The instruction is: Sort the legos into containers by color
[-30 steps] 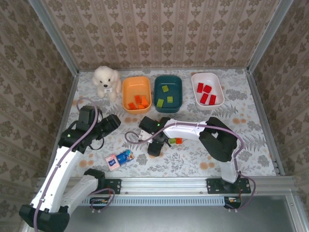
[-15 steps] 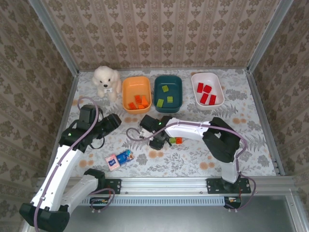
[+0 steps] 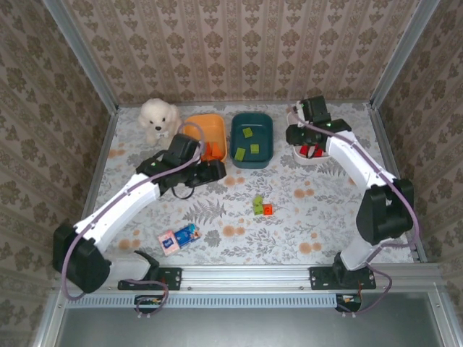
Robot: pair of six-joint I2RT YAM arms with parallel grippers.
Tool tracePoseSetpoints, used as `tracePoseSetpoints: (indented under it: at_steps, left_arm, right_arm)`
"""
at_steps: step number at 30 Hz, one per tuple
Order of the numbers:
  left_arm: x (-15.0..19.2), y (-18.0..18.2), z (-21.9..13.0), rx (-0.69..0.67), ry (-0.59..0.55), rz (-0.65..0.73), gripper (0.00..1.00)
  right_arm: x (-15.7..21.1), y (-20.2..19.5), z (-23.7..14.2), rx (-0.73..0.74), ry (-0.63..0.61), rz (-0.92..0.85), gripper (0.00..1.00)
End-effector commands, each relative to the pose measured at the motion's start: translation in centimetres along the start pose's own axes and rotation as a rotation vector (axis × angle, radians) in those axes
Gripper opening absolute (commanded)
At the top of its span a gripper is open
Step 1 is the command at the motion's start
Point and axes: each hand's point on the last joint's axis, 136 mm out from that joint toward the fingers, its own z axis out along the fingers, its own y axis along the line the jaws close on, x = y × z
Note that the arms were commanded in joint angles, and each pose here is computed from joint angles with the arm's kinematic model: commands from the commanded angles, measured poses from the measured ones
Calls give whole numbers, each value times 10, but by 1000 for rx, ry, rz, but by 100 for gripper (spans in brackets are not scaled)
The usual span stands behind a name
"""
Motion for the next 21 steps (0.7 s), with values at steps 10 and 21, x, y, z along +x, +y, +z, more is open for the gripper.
tracePoseSetpoints:
  at_steps: [10, 21]
  left_arm:
    - [-28, -54, 14, 110, -11, 135, 72]
    - [-27, -50, 14, 93, -15, 121, 72]
  right_arm:
    - [-20, -53, 98, 52, 128, 275, 31]
    - [9, -60, 135, 41, 241, 332, 33]
